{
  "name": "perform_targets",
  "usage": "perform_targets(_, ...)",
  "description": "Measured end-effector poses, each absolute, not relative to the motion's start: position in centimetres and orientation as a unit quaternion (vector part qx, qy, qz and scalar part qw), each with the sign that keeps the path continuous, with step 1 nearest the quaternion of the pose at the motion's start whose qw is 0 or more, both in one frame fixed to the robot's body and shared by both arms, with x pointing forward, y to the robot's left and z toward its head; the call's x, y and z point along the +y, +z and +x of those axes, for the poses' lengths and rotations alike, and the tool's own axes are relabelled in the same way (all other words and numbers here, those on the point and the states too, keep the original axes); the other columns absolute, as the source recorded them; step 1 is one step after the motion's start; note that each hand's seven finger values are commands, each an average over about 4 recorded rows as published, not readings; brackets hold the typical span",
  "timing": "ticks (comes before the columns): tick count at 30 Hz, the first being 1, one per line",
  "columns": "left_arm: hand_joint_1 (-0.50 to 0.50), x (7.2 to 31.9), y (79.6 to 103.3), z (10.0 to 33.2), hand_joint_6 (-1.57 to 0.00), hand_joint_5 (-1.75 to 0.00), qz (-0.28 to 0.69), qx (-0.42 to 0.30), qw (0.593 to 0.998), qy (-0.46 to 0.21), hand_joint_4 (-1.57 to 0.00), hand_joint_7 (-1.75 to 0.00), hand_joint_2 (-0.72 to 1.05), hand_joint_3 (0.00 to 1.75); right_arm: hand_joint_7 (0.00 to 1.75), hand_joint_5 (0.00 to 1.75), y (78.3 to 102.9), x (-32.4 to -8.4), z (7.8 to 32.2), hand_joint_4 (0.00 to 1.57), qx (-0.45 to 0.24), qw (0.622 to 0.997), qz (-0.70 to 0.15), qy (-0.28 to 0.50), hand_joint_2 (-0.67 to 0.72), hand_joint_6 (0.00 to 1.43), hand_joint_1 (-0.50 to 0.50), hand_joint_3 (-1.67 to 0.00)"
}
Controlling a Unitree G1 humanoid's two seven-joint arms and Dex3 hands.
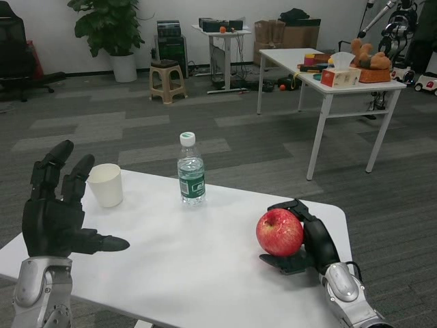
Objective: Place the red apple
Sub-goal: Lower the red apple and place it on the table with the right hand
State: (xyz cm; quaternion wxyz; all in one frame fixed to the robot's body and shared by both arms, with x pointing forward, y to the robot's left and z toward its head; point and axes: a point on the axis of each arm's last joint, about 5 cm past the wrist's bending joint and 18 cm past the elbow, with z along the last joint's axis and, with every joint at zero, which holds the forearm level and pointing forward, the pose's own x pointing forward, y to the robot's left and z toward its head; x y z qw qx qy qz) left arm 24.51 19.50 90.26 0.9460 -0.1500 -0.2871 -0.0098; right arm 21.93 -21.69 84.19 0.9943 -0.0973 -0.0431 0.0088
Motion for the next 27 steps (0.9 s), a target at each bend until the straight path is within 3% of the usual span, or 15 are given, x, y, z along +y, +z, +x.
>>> perform_targets(2, -0.43, 19.51, 90.25, 24.50, 0.00, -0.62, -0.151, -0.287, 0.946, -0.009, 0.00, -0.70, -0.10, 0.00, 0.79, 0.19, 84.09, -21.64, 21.83, 0.44, -0.041, 0.994, -0.098, 0.013, -0.29, 0.16, -0.25, -0.95)
perform_targets(5, -0.43, 19.52, 90.22, 24.50, 0.00, -0.62, -0.151, -0.286, 0.946, -0.008, 0.00, -0.70, -0.10, 0.00, 0.75, 0.10, 83.91, -21.53, 21.66, 0.37, -0.037, 0.994, -0.099, 0.019, -0.29, 0.14, -0.28, -0.95)
perform_targets(16, -0.43, 19.53, 90.19, 24.50, 0.00, -0.62, -0.152, -0.285, 0.946, -0.008, 0.00, -0.70, -0.10, 0.00, 0.70, 0.00, 83.73, -21.49, 21.48, 0.22, -0.032, 0.994, -0.104, 0.027, -0.26, 0.11, -0.33, -0.95)
perform_targets(21, -0.43, 19.53, 90.19, 24.50, 0.00, -0.62, -0.152, -0.285, 0.946, -0.008, 0.00, -0.70, -0.10, 0.02, 0.66, 0.00, 83.73, -21.50, 21.47, 0.12, -0.032, 0.994, -0.105, 0.028, -0.22, 0.11, -0.38, -0.79)
perform_targets(27, -0.43, 19.53, 90.18, 24.49, 0.00, -0.62, -0.152, -0.285, 0.946, -0.008, 0.00, -0.70, -0.10, 0.00, 0.51, 0.00, 83.72, -21.51, 21.42, 0.00, -0.032, 0.994, -0.104, 0.028, -0.21, 0.01, -0.42, -0.69)
